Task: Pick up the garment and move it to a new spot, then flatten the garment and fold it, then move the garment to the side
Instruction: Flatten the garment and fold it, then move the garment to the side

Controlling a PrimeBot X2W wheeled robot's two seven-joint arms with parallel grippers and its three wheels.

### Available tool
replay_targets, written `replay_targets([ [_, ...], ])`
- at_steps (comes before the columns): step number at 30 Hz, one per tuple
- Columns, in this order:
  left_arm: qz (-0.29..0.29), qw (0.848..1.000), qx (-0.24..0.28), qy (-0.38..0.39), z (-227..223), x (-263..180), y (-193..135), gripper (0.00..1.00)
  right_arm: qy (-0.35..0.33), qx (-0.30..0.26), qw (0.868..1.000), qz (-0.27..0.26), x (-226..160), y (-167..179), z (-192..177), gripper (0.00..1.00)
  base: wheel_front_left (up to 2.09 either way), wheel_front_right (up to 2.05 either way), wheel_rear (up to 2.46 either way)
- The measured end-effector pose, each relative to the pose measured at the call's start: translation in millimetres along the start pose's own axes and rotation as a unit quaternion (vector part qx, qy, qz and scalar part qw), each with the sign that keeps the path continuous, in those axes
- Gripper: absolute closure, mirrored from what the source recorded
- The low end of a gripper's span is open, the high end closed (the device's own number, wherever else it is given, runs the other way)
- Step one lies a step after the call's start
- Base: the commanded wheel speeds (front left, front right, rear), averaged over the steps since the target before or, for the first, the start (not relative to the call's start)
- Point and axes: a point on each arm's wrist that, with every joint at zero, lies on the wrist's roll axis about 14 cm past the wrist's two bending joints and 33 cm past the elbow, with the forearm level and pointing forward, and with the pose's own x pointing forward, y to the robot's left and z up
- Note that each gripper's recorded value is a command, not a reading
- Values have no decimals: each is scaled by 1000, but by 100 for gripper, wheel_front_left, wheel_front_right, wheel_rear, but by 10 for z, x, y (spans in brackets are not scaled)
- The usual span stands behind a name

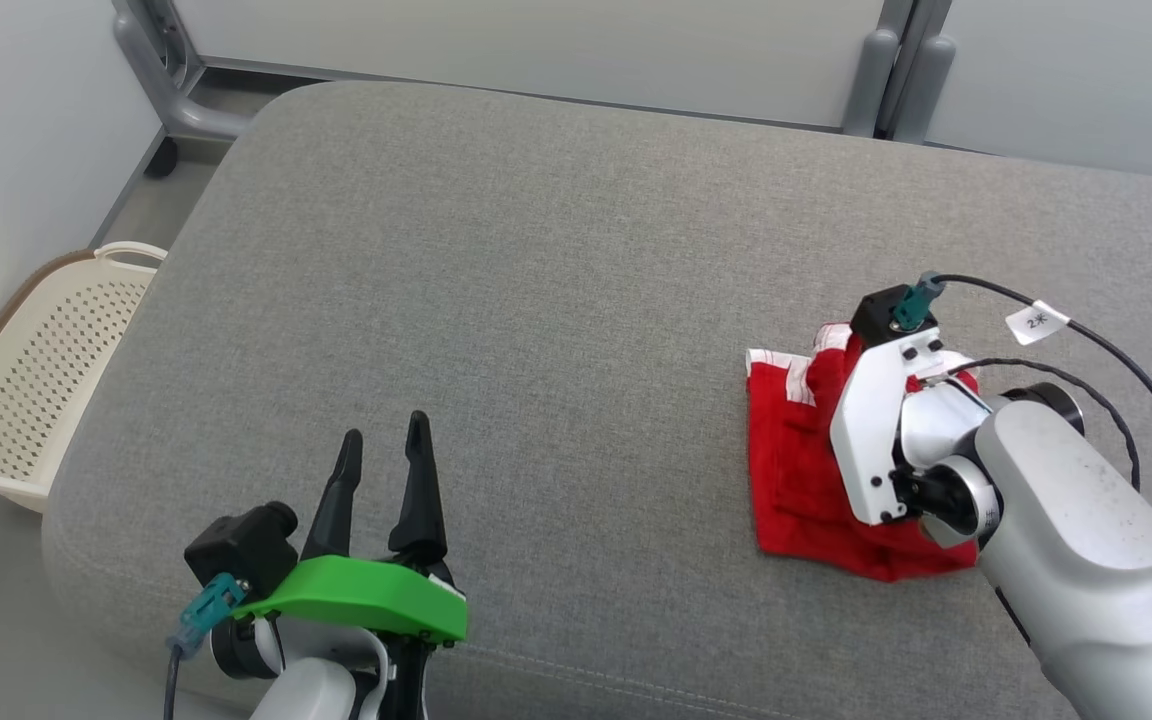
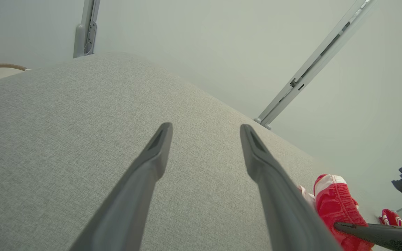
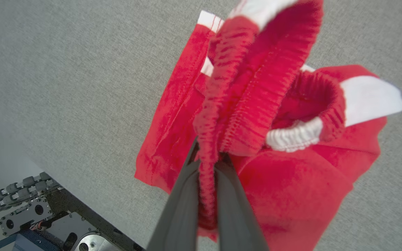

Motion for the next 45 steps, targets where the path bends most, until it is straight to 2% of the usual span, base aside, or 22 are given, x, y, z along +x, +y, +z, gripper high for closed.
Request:
replay_targets([
  [2, 0, 1000, -1, 1, -9, -1, 5, 0, 14, -7, 1000, 0, 31, 25, -61, 100, 0, 0, 0],
  [3, 1, 1000, -1, 1, -12, -2, 6, 0, 19, -12, 1000, -1, 39, 33, -81, 95, 0, 0, 0],
  [4, 1, 1000, -1, 1, -14, -2, 9, 0, 21, -16, 1000, -2, 43, 35, -90, 67, 0, 0, 0],
  [5, 1, 1000, -1, 1, -12, -1, 11, 0, 23, -21, 1000, -4, 42, 41, -89, 47, 0, 0, 0],
  [6, 1, 1000, -1, 0, -10, -1, 8, 0, 24, -25, 999, -5, 41, 48, -89, 9, 0, 0, 0],
  [7, 0, 1000, -1, 0, -8, -1, 5, 0, 24, -28, 999, -6, 38, 52, -89, 0, 0, 0, 0],
  [14, -5, 1000, -1, -3, 10, 3, -17, 0, 3, -32, 999, 5, -15, 154, -11, 0, 0, 0, 0],
  [20, -19, 1000, 2, -3, 15, 24, -95, 0, -82, -25, 996, 27, -245, 278, 393, 0, 0, 0, 0],
  [25, -34, 999, 7, -3, 18, 47, -178, 0, -164, -1, 987, -2, -511, -1, 674, 0, 0, 0, 0],
  [29, -43, 999, 16, 4, -15, 48, -229, 0, -209, 42, 976, -30, -714, -326, 729, 0, 0, 0, 0],
  [37, -65, 997, 26, 23, -105, 67, -371, 0, -206, 148, 963, -91, -856, -993, 155, 0, 0, 0, 0],
  [41, -71, 996, 40, 36, -168, 93, -394, 0, -188, 204, 956, -93, -754, -1091, -185, 0, 0, 0, 0],
  [45, -74, 995, 48, 48, -221, 113, -401, 0, -171, 236, 953, -82, -603, -1059, -363, 0, 0, 0, 0],
])
